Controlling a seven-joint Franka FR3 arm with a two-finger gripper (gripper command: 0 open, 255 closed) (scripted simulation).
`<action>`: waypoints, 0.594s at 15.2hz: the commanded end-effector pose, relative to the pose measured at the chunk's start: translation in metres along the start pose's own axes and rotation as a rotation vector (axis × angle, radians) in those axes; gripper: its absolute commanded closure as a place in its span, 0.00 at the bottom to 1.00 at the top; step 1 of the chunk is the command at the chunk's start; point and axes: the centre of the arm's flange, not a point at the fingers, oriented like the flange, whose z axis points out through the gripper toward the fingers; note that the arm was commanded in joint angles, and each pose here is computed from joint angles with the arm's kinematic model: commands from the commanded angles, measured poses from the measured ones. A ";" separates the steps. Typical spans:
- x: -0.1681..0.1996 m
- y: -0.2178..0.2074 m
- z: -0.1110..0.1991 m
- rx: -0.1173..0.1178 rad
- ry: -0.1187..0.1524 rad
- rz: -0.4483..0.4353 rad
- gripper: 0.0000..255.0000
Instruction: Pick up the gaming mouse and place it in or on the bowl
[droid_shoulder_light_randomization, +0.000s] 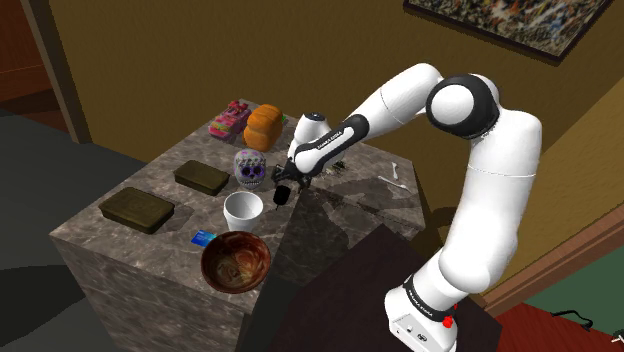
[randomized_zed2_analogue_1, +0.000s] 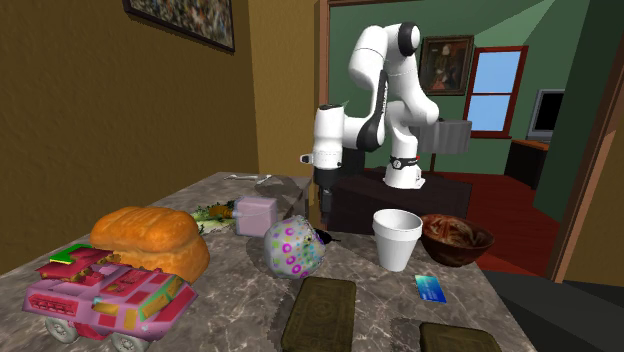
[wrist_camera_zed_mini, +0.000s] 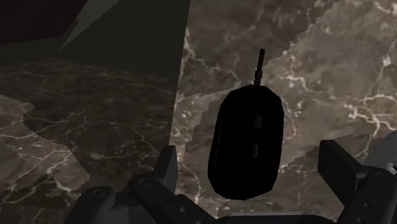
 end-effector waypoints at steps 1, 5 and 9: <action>0.013 -0.007 0.023 0.007 0.003 0.049 0.00; 0.015 -0.008 0.042 0.008 0.003 0.056 0.00; 0.015 -0.008 0.066 0.008 0.003 0.056 0.00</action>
